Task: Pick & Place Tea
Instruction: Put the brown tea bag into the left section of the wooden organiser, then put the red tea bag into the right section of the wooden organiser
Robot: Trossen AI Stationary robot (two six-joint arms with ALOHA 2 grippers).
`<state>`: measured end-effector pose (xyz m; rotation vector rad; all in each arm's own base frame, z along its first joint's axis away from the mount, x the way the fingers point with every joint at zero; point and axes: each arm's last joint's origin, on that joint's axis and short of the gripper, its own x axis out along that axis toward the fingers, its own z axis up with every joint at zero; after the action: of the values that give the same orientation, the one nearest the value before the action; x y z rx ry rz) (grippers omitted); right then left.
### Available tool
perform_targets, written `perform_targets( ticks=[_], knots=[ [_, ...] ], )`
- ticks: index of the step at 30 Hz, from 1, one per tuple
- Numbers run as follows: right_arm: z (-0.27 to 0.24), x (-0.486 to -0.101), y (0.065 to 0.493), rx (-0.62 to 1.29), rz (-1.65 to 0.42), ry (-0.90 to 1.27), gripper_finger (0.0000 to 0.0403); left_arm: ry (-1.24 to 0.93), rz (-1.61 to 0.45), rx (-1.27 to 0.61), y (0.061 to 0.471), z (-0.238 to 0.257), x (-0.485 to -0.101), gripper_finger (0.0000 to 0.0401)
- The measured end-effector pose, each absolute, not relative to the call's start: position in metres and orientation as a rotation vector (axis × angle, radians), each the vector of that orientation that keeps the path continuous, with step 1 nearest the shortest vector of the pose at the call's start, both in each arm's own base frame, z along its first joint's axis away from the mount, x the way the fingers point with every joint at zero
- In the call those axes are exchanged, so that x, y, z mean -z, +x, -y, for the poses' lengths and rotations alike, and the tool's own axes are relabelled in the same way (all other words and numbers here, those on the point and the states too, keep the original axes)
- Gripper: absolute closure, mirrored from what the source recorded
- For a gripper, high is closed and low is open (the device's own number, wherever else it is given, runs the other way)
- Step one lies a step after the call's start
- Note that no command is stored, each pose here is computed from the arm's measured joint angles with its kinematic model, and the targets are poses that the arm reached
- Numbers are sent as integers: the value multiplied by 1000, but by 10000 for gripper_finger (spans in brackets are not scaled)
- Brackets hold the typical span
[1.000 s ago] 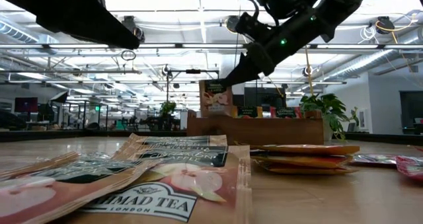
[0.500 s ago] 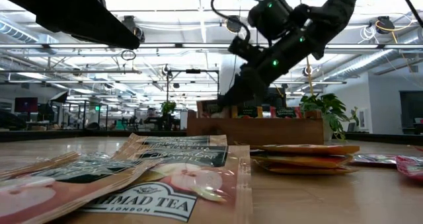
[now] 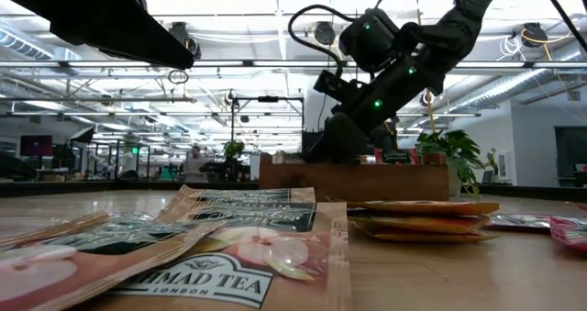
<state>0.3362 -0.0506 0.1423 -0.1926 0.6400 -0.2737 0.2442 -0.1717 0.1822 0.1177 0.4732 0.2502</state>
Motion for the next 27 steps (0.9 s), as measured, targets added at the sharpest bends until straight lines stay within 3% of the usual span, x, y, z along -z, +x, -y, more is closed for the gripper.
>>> perform_targets(
  ticks=[16, 21, 27],
  knots=[
    [49, -164, 334, 331, -560, -199, 256, 123, -475, -250, 244, 172, -182, 357],
    [30, -185, 329, 275, -513, -228, 249, 132, -484, -251, 243, 171, -181, 357],
    [-19, -202, 318, 41, -514, -290, 284, 117, -500, -264, 242, 170, -179, 357]
  ],
)
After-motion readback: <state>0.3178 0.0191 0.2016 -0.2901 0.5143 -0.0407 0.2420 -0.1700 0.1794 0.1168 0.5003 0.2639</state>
